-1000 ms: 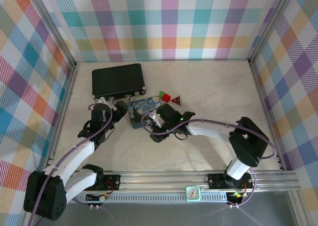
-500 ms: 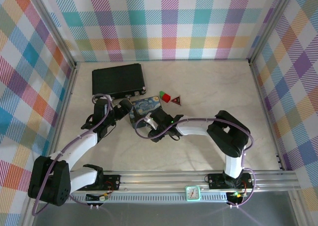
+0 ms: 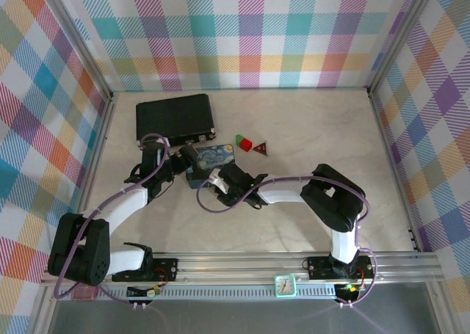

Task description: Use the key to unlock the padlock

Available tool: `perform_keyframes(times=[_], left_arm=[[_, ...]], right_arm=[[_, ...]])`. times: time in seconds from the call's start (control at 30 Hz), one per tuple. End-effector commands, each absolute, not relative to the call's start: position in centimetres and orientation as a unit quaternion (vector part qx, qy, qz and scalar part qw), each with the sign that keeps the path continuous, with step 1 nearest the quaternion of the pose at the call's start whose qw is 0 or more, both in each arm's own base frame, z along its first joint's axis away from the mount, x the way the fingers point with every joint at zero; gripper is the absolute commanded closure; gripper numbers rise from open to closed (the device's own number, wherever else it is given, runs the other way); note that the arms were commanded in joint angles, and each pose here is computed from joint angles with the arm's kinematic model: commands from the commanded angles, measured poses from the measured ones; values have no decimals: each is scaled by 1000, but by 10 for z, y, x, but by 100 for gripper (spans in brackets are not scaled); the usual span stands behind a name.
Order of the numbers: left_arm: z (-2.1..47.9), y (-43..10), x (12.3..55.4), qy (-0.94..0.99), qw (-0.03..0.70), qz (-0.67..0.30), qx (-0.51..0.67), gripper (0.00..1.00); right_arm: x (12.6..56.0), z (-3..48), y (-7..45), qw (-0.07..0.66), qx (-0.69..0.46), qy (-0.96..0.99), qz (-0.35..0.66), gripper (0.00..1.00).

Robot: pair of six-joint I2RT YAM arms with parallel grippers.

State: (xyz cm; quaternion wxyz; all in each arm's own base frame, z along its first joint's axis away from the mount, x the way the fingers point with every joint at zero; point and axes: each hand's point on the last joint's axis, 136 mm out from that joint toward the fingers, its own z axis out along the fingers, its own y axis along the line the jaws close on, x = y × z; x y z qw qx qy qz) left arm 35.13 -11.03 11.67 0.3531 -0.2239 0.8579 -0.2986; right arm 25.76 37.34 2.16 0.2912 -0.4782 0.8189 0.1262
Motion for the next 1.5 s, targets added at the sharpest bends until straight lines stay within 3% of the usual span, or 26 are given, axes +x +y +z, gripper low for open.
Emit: perform_keyframes(times=[0.0,0.23,0.47,1.2,1.47], left_arm=[[123,-109,359,856,365,-303,-206,12],[115,-110,360,867,353,-294,-194,15],[113,-115,360,876,341,-294,-174,19],[113,-126,351,867,329,-334,-170,24],[114,-130,348,863,324,-349,-168,25]], right_arm=[[269,19,363,314,-489,808,95,77],[269,29,369,320,-517,788,101,92],[266,47,384,336,-542,759,132,100],[270,88,419,341,-536,740,220,100],[267,105,419,233,-492,769,333,100]])
